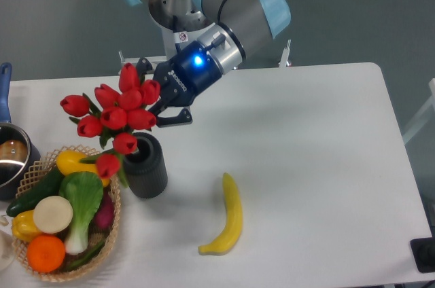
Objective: Insert the flowers into the vase
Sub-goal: 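Lower the tulip stems into the black vase opening, then open the gripper to release the tulips in the vase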
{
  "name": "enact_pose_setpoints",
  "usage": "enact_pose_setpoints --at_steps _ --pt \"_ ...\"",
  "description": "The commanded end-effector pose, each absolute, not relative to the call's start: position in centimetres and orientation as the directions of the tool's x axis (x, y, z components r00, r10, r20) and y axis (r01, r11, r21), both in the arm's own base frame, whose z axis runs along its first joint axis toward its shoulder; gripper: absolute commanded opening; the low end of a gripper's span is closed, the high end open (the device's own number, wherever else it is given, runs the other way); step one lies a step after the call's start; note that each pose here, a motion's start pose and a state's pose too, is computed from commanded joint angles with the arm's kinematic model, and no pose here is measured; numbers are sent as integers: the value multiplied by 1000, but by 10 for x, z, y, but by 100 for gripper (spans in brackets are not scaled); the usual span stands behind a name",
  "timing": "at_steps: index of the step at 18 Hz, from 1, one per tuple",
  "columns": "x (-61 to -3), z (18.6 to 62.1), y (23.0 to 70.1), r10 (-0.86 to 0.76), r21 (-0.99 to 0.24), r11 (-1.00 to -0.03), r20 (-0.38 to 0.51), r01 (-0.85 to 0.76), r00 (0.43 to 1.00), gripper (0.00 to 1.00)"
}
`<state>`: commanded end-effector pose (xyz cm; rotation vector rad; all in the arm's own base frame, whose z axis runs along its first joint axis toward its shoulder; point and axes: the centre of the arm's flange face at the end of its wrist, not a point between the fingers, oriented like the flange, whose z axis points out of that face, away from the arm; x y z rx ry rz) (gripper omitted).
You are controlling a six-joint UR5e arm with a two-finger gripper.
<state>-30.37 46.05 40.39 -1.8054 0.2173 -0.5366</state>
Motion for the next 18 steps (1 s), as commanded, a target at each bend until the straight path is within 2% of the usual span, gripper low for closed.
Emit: enact_pose_setpoints --at_steps 6,11,12,14,16,18 --pt "-307 382 463 -400 -933 -336 266 129 877 9" --pt "-295 344 455 -376 -903 -418 271 99 886 17" --pt "-293 337 453 -383 -903 -421 258 81 887 27" --pt "-290 333 452 -396 -909 -413 238 59 887 58" --pt "-291 335 452 -393 -909 -413 239 61 888 100" --pt "-290 338 451 -393 -909 -412 236 59 889 100"
